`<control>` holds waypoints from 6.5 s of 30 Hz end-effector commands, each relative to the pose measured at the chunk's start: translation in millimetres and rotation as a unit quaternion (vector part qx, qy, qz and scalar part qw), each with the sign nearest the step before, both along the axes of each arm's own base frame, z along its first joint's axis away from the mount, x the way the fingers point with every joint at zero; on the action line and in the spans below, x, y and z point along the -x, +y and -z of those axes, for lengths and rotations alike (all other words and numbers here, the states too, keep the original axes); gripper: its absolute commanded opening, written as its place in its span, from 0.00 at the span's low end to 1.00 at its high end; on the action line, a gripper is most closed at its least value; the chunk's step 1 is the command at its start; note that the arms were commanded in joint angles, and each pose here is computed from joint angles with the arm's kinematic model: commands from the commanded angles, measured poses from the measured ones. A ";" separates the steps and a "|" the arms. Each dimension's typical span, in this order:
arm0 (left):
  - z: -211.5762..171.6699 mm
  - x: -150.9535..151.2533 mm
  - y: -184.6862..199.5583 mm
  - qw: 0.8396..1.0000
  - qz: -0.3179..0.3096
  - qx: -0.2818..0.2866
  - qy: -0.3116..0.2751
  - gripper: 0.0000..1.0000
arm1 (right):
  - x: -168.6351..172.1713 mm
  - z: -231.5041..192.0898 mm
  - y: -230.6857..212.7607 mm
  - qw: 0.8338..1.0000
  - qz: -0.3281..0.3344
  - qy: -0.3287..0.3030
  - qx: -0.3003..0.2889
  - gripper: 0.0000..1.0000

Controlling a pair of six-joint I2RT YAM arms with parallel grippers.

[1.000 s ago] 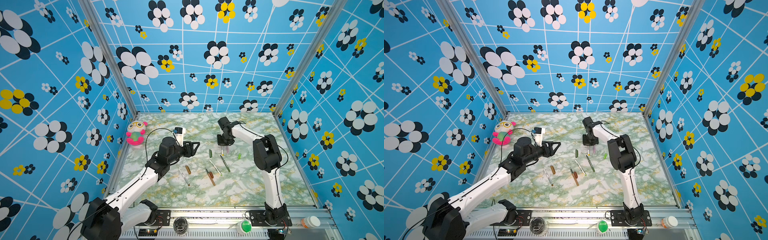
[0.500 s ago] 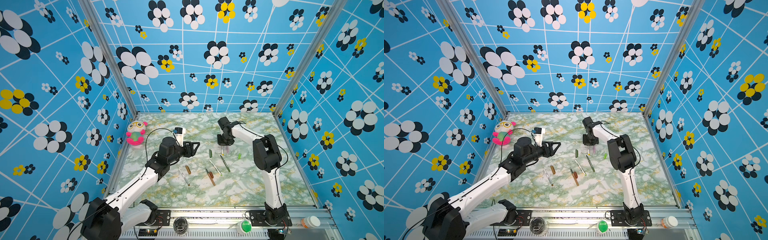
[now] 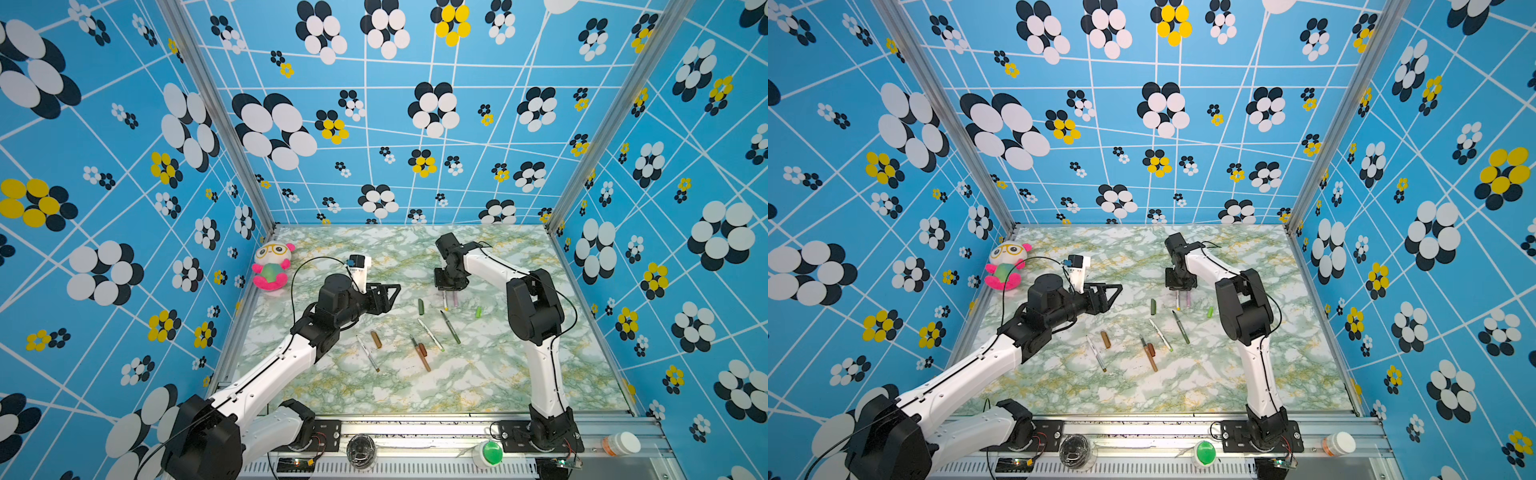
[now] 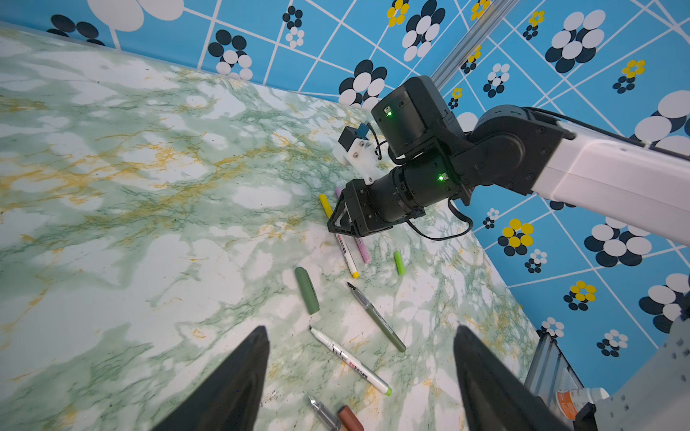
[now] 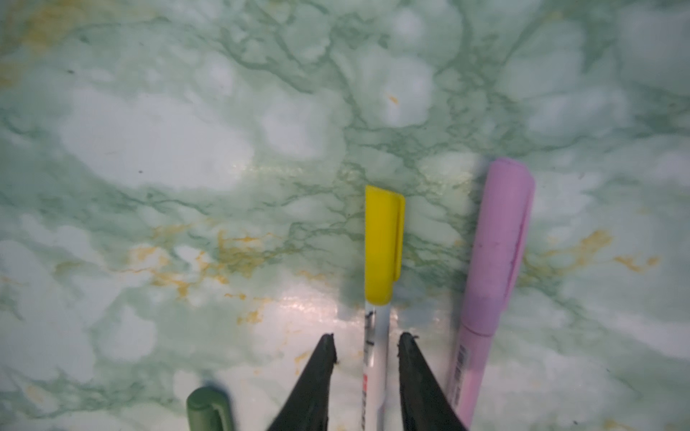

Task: Insert the pens into the pen caps
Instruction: 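Hold the capped marker on the table with the right gripper, then release the capped marker and grasp the dark green pen with the right gripper, then lift the dark green pen with the right gripper toward the left gripper, then grasp the dark green pen with the left gripper while the right releases it, then move the right gripper down to the green cap and grasp it, then lift the green cap with the right gripper toward the pen held by the left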

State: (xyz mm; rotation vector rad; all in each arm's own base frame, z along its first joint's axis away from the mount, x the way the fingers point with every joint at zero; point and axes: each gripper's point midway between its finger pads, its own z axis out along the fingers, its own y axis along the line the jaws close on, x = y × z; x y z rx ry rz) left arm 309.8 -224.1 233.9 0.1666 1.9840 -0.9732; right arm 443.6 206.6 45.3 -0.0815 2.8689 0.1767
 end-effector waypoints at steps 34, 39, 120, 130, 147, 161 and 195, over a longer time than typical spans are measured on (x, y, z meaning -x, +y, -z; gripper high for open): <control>35.3 4.7 16.7 0.994 -0.030 0.075 0.075 0.99 | 142.8 22.6 -8.7 0.992 -0.081 0.021 0.091 0.41; 36.8 3.7 9.1 0.994 -0.021 0.074 0.083 0.99 | 140.2 32.8 -1.8 0.993 -0.085 0.027 0.082 0.37; -23.7 5.6 -83.4 0.990 0.127 0.066 -0.001 0.19 | 118.9 -232.5 109.7 0.889 -0.103 -0.200 -0.398 0.00; -18.6 3.2 -75.0 0.993 0.105 0.050 0.007 0.00 | 118.8 -232.4 105.1 0.896 -0.106 -0.205 -0.378 0.27; 35.9 -17.0 57.1 0.982 -0.150 -0.082 0.087 0.00 | 117.3 -90.8 60.0 0.992 -0.074 -0.079 -0.068 0.43; 50.4 -2.0 80.5 0.978 -0.179 -0.054 0.091 0.00 | 86.3 -15.1 88.1 0.983 -0.136 -0.018 0.121 0.37; 44.7 -9.9 79.3 0.980 -0.173 -0.035 0.095 0.00 | 72.1 41.3 71.9 0.984 -0.110 0.023 0.135 0.19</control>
